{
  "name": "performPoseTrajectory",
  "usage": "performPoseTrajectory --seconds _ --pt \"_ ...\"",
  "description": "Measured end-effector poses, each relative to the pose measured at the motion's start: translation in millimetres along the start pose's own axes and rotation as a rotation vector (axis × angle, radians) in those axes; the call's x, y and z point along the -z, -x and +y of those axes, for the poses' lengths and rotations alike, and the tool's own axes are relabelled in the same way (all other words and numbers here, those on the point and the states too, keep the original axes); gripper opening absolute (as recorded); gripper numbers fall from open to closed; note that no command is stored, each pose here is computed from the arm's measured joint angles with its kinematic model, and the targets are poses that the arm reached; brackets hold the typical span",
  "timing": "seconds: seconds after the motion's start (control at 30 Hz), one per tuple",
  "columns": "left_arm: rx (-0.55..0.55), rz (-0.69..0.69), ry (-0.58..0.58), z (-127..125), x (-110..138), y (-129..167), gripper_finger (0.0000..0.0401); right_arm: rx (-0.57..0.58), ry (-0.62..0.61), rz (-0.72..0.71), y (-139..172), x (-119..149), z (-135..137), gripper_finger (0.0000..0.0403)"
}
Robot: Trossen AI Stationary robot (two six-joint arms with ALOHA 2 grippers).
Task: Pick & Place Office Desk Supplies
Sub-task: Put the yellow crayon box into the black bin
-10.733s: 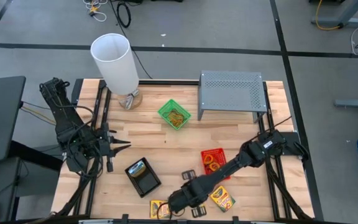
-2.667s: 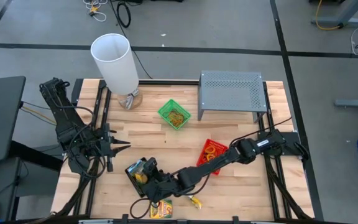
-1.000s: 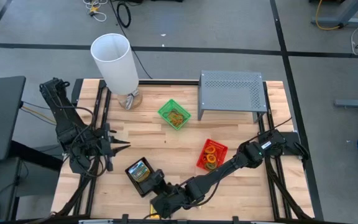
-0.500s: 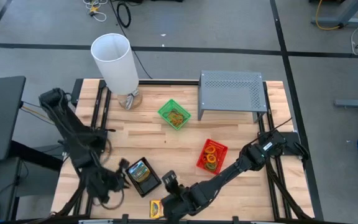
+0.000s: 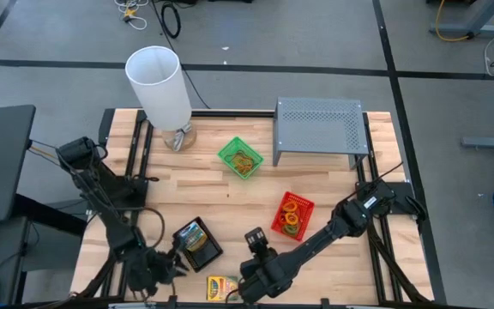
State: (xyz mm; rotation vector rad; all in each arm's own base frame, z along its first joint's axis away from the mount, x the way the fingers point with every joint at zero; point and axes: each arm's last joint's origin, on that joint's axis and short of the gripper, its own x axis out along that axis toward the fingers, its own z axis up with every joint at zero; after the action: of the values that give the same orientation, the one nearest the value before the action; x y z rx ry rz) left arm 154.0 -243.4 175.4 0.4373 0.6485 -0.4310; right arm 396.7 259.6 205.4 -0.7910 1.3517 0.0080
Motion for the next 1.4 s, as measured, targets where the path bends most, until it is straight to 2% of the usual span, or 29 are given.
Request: performPoseTrajectory --seconds 0.07,0.17,0.23,0.33,0.47,0.57,0.77,1.1,1.27,1.4 --pt "0.079 -0.078 -0.052 -6.9 -10.9 3.5 0.0088 0.002 0.001 0.022 1.4 2.8 2.2 0.0187" --pt "0.152 -0.215 -0.032 -13.0 -27.2 8.5 0.0113 0.007 0.014 0.056 3.8 7.2 5.5 0.0188" --pt "0.150 -0.277 0.009 -14.6 -33.1 9.9 0.0134 0.006 0.022 0.054 6.0 7.8 9.9 0.0188" --pt "0.081 -0.314 0.040 -15.5 -35.5 5.1 0.0168 -0.004 0.043 0.052 8.6 8.7 16.2 0.0188" --pt "0.049 -0.280 -0.005 -19.1 -28.7 -9.7 0.0206 -0.003 0.057 0.046 11.7 9.3 21.2 0.0188" --pt "0.033 -0.249 -0.097 -21.6 -23.0 -19.7 0.0221 -0.002 0.062 0.041 13.8 9.8 24.8 0.0188" --pt "-0.008 -0.192 -0.302 -27.7 -21.8 -35.4 0.0224 0.005 0.080 0.032 17.6 10.6 31.1 0.0188" --pt "-0.043 0.107 -0.624 -31.4 -17.0 -92.0 0.0224 0.006 0.141 0.028 19.8 11.2 35.0 0.0188" --pt "-0.035 0.204 -0.663 -26.4 -23.5 -105.2 0.0224 0.006 0.141 0.028 19.6 11.2 34.6 0.0188" --pt "-0.035 0.212 -0.703 -23.0 -27.8 -107.8 0.0221 0.006 0.141 0.028 19.8 11.2 34.9 0.0188"
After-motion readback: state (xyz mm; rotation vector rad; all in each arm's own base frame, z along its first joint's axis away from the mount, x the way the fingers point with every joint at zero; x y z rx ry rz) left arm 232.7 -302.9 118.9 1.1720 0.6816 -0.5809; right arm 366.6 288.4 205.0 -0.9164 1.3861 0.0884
